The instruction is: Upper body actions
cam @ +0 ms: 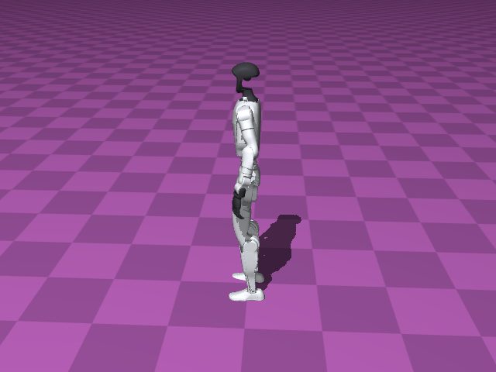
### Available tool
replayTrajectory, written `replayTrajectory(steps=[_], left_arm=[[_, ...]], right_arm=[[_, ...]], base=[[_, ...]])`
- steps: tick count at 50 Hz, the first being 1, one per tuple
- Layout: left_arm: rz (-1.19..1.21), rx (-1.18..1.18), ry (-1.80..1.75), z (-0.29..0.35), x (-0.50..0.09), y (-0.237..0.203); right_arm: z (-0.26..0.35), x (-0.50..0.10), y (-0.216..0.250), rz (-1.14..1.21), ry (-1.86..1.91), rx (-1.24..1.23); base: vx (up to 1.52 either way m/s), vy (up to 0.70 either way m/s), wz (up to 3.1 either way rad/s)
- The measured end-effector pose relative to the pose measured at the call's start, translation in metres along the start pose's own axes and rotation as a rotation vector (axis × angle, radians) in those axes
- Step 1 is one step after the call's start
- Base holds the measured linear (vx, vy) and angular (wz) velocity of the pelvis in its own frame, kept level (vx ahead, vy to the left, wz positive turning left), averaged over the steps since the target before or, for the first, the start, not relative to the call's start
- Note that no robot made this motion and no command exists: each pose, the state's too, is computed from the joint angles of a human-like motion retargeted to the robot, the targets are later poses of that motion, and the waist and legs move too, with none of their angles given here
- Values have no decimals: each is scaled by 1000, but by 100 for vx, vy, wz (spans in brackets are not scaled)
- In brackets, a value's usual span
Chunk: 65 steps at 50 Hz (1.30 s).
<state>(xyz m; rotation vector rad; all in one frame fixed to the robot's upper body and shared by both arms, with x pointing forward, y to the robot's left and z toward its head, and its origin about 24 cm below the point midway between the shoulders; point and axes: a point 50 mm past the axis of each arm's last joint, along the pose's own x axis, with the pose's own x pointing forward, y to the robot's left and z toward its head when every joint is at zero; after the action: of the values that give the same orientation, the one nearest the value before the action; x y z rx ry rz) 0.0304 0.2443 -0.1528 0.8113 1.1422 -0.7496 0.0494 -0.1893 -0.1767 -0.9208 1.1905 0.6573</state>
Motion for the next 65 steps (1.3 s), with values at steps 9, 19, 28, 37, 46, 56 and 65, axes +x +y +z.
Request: replayTrajectory(steps=[9, 19, 28, 37, 46, 56, 65], left_arm=[[-57, 22, 196, 5, 18, -19], [-83, -57, 204, 12, 20, -38], [51, -6, 37, 9, 8, -28], [363, -23, -119, 12, -16, 0], [605, -200, -459, 99, -16, 35], [842, -506, -1101, 227, -76, 100], [1191, -138, -1161, 231, -136, 173]], right_arm=[[-2, -2, 15, 60, 25, 84], [-2, -1, 10, 34, 22, 31], [-6, -2, 12, 34, 39, 99], [-14, -4, 15, 25, 54, 142], [-11, -4, 20, 32, 50, 147], [-9, -4, 23, 49, 55, 113], [-6, -3, 20, 41, 47, 76]], base=[[0, 0, 0], [0, 0, 0], [0, 0, 0], [0, 0, 0], [0, 0, 0], [0, 0, 0], [0, 0, 0]])
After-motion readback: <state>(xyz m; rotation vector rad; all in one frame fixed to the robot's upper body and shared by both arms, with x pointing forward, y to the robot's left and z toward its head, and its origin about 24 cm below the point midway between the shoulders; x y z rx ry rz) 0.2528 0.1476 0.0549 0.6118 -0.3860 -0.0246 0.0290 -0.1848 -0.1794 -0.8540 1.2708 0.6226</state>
